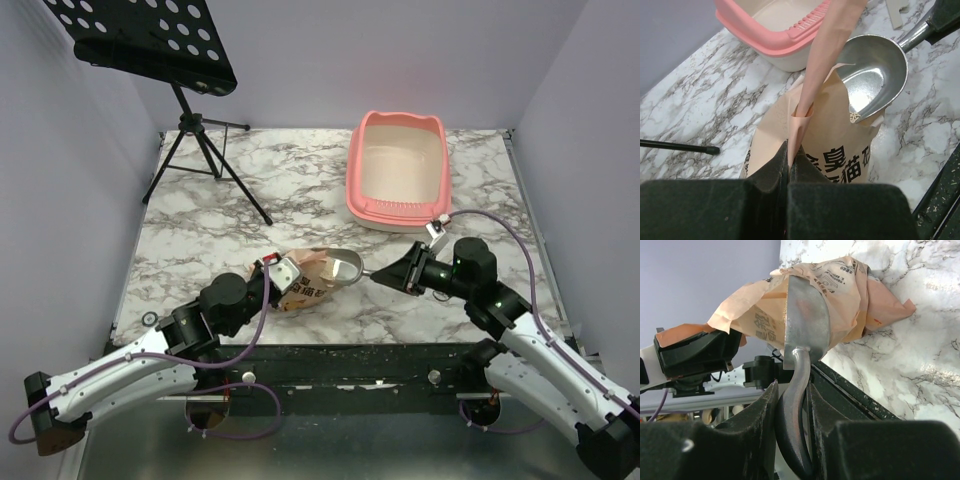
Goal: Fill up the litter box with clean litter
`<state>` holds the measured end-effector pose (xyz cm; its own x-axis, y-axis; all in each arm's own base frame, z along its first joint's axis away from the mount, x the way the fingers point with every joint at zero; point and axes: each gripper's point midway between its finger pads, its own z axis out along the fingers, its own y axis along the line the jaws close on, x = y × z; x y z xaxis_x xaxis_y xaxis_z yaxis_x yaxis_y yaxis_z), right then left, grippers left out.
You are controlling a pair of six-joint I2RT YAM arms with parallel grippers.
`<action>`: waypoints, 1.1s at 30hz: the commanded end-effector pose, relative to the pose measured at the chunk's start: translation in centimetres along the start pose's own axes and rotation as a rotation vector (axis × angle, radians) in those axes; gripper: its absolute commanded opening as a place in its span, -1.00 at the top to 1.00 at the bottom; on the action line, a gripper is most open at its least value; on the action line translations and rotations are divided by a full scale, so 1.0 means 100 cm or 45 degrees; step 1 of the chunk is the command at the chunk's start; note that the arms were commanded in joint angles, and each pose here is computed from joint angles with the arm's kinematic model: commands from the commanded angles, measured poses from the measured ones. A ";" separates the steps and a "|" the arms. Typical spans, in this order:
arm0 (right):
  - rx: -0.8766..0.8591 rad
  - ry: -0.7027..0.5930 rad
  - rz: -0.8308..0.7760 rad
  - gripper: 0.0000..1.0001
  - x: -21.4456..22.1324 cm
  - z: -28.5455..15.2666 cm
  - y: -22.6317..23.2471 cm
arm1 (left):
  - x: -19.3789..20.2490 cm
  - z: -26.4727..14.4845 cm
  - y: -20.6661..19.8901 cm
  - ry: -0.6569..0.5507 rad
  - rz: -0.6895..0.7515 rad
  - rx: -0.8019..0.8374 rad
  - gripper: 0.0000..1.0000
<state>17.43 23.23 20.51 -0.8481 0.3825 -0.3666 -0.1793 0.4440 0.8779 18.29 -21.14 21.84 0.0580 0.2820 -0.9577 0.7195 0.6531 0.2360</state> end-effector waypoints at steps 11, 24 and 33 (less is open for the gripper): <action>-0.177 -0.043 0.109 0.99 0.008 -0.009 0.007 | -0.031 -0.023 0.032 -0.190 -0.031 -0.190 1.00; -0.209 -0.077 0.070 0.99 0.013 -0.026 0.012 | -0.040 -0.046 0.062 -0.249 -0.065 -0.374 1.00; -0.249 -0.105 0.113 0.99 0.014 -0.030 0.012 | -0.042 -0.050 0.069 -0.263 -0.080 -0.424 1.00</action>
<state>14.48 22.09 22.64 -0.8199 0.4608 -0.3399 -0.2454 0.2536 0.9357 18.99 -15.79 24.47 0.1158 0.2196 -0.9687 0.5501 0.7978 0.2466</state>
